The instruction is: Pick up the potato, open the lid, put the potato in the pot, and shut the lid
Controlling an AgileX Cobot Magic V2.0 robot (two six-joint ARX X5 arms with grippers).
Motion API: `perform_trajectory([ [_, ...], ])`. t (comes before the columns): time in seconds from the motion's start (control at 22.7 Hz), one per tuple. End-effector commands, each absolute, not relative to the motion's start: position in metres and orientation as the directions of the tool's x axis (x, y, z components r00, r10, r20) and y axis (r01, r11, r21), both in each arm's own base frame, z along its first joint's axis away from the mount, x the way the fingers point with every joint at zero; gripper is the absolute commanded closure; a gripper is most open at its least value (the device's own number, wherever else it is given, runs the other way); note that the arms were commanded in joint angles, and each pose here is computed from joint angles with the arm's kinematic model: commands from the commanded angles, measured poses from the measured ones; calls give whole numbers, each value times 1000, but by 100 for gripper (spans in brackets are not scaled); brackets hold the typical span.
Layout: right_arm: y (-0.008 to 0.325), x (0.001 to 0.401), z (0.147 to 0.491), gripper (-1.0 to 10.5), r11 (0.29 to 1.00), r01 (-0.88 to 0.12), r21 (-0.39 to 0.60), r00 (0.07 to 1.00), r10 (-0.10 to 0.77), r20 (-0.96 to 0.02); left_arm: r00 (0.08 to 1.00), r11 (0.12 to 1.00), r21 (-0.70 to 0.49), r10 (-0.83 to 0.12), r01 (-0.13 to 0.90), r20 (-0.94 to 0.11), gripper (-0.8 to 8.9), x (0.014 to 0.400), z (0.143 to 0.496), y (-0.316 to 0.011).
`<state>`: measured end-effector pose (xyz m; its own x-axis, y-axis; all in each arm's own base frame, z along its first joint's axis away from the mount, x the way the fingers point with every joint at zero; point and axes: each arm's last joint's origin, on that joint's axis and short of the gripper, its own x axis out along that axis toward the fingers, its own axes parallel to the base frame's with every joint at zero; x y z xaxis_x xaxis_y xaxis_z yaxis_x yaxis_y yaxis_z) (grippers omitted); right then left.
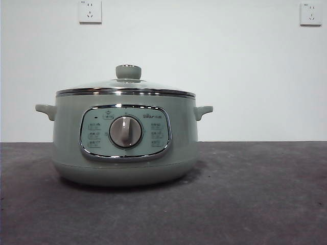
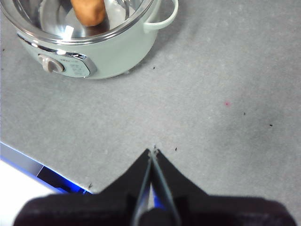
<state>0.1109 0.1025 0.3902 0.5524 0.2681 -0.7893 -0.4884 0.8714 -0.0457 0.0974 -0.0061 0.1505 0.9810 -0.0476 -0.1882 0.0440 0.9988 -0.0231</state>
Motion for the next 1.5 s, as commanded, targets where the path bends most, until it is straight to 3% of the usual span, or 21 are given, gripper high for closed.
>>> perform_trajectory([
  [0.04, 103, 112, 388, 946, 877, -479, -46, 555, 262, -790, 977, 999, -29, -48, 43, -206, 816, 98, 146, -6],
  [0.18, 87, 118, 391, 946, 925, -346, -154, 647, 117, -754, 974, 999, -28, -48, 43, -219, 816, 99, 145, -6],
  [0.31, 72, 120, 384, 946, 951, -263, -161, 716, 81, -694, 973, 999, -28, -48, 43, -225, 816, 99, 145, -6],
  [0.4, 56, 123, 366, 946, 972, -178, -156, 846, 71, -528, 973, 999, -28, -48, 43, -226, 816, 99, 145, -6],
  [0.49, 41, 120, 336, 946, 992, -115, -56, 941, 91, -327, 973, 999, -28, -48, 43, -226, 816, 99, 145, -6],
  [0.57, 27, 112, 301, 946, 997, -82, 4, 981, 81, -177, 973, 999, -28, -48, 43, -227, 816, 99, 145, -6],
  [0.66, 14, 101, 262, 946, 1000, 3, 26, 997, -1, -77, 972, 999, -28, -48, 42, -229, 816, 99, 145, -6],
  [0.79, 4, 92, 217, 946, 996, 81, 29, 995, -79, -64, 972, 999, -28, -48, 42, -231, 816, 99, 144, -6],
  [1.06, 0, 94, 167, 946, 992, 123, 24, 988, -120, -95, 972, 999, -28, -48, 42, -231, 816, 99, 144, -6],
  [1.28, 1, 96, 151, 946, 994, 114, 4, 979, -111, -170, 970, 999, -28, -48, 43, -236, 816, 99, 144, -6],
  [1.5, 1, 96, 150, 946, 994, 53, -91, 983, -68, -173, 970, 999, -28, -48, 42, -240, 816, 100, 144, -6],
])
